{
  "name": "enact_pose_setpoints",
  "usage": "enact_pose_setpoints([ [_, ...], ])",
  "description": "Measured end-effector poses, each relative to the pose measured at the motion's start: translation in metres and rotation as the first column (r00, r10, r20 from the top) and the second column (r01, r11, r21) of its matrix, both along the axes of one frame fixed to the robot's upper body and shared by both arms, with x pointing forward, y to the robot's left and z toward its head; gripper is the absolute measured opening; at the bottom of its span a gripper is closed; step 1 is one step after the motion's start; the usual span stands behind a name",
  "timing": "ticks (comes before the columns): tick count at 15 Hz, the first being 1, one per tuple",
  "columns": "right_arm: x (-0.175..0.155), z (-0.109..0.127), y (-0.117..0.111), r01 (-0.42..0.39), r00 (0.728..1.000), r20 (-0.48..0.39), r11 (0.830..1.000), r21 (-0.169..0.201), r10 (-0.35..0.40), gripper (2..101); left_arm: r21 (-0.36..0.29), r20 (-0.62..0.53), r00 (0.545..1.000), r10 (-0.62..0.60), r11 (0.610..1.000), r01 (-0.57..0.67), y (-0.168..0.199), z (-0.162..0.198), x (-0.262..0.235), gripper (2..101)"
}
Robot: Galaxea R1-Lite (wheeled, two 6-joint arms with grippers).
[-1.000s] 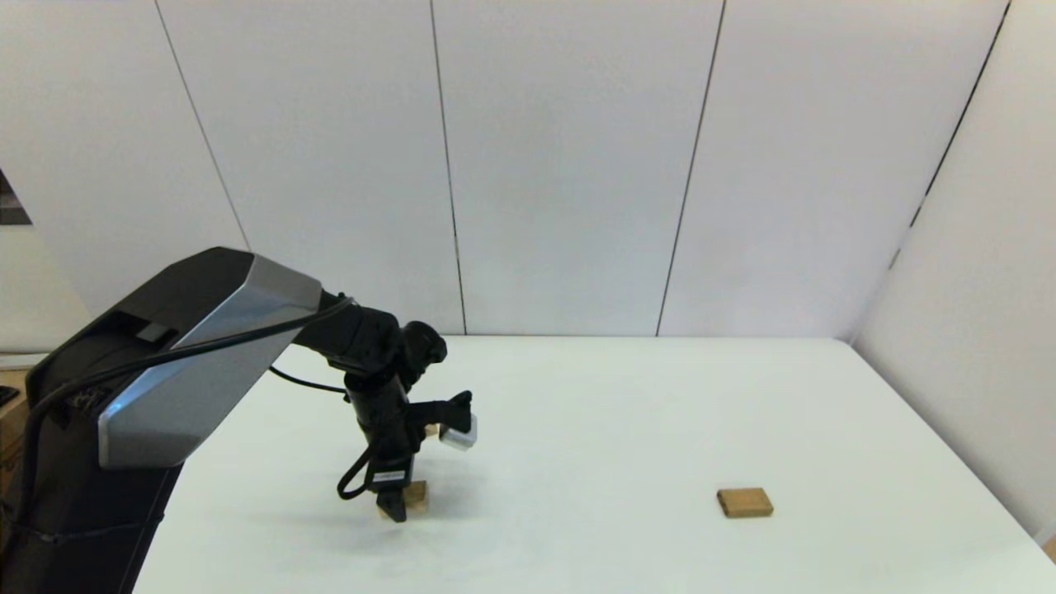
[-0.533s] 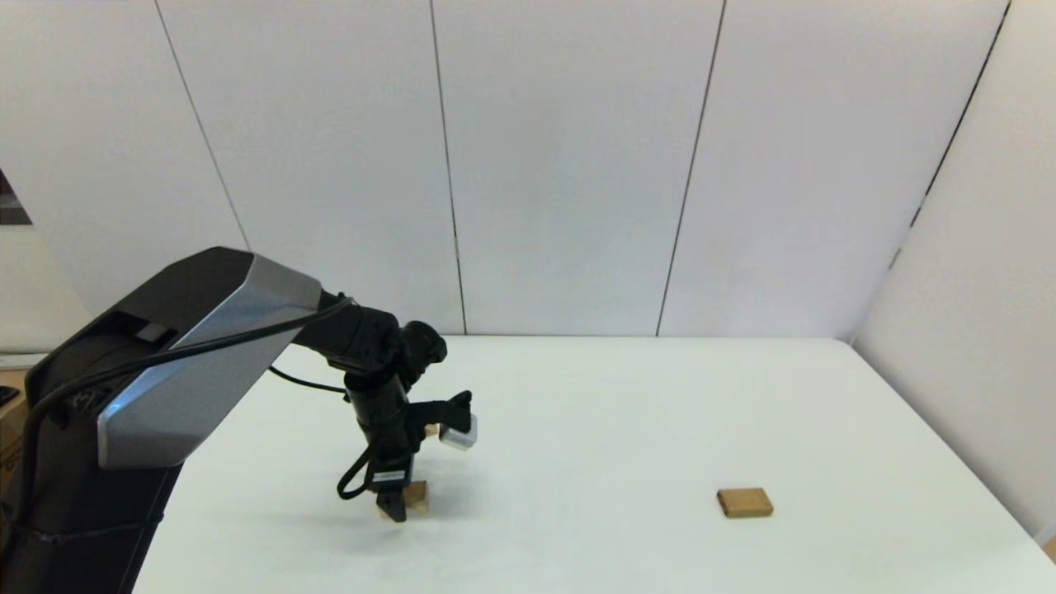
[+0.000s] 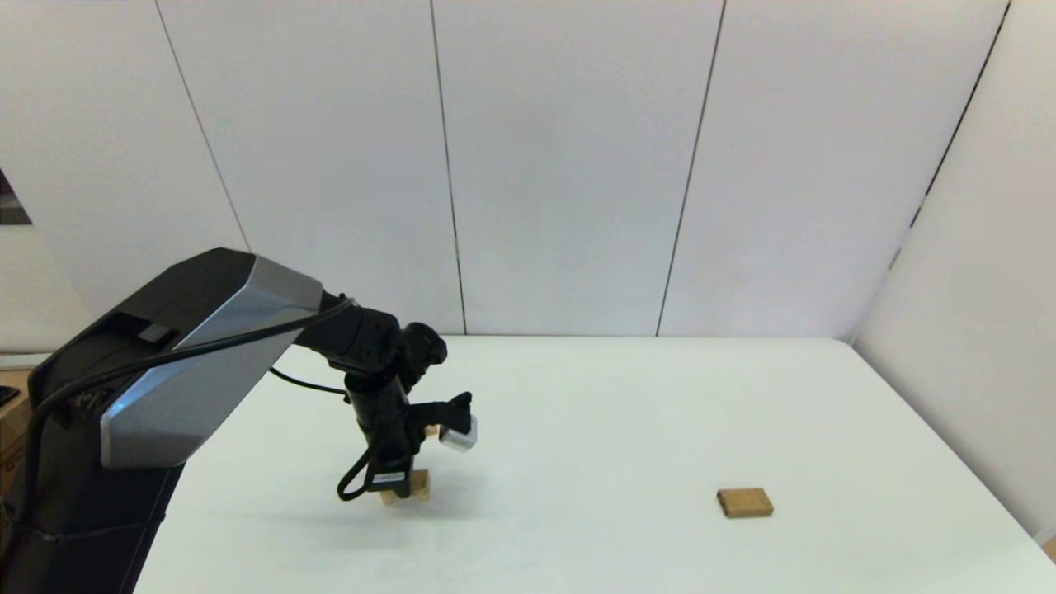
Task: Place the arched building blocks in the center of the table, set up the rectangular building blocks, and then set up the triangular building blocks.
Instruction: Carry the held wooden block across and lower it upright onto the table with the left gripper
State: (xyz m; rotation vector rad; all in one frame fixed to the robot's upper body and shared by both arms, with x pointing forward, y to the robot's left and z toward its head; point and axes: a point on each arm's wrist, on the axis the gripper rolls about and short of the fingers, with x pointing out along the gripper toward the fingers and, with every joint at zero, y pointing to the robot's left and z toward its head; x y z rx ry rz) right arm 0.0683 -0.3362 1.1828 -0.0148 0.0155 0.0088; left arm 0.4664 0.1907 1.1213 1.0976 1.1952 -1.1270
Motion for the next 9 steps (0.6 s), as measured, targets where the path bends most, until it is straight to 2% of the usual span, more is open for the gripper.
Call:
enact_pose_setpoints([
  [5, 0.0, 0.0, 0.0, 0.0, 1.0, 0.0, 1.0, 0.0, 0.0, 98.0, -0.03, 0.05, 0.999, 0.001, 1.0, 0.0, -0.01, 0.016, 0.0, 25.7],
  [9, 0.0, 0.0, 0.0, 0.0, 1.0, 0.0, 1.0, 0.0, 0.0, 98.0, -0.081, 0.121, 0.993, 0.007, 0.997, 0.003, -0.047, 0.047, -0.013, 25.7],
])
